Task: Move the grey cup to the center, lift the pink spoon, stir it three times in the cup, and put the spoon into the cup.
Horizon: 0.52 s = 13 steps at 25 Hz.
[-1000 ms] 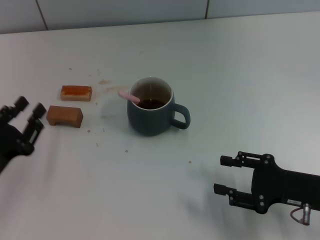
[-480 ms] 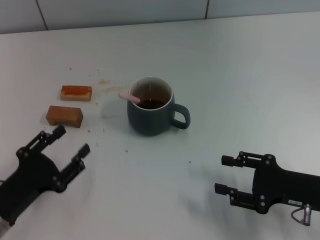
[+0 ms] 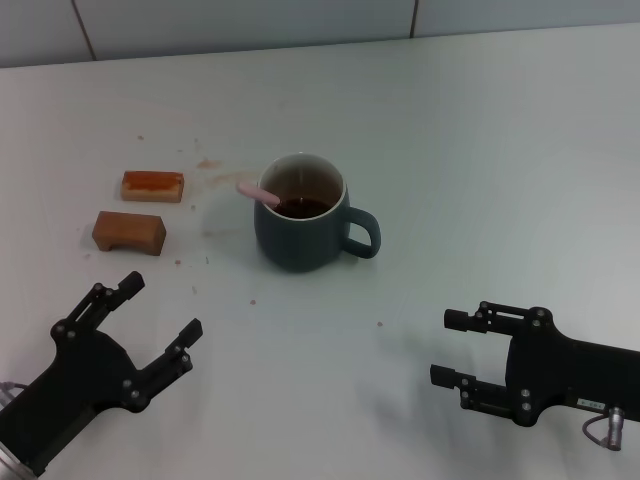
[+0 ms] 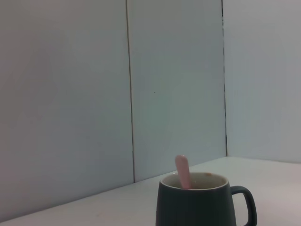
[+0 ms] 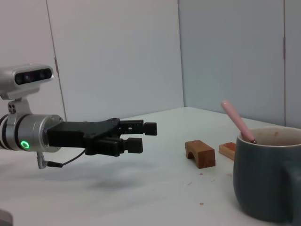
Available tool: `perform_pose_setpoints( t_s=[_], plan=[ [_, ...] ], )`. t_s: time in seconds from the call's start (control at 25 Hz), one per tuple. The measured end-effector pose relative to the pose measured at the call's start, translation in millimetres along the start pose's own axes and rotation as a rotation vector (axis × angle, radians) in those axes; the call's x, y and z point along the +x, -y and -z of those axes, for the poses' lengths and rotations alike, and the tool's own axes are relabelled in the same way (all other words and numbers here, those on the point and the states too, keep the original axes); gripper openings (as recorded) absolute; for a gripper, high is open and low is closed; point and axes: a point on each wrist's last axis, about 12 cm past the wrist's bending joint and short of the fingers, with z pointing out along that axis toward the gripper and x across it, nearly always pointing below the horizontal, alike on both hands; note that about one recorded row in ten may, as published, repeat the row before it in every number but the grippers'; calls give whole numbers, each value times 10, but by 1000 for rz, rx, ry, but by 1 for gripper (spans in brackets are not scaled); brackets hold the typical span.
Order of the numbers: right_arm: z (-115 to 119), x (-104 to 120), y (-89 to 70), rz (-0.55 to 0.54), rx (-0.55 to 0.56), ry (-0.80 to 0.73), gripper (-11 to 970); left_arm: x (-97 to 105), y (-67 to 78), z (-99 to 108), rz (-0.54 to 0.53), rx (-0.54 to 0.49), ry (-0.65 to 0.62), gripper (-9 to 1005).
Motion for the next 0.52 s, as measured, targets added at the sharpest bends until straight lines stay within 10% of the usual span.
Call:
perform_pose_setpoints(
  t_s=[0.52],
  plan=[
    [18,14,-12,9,4,-2,639,14,-15,28,30,-5,-15,834]
  ],
)
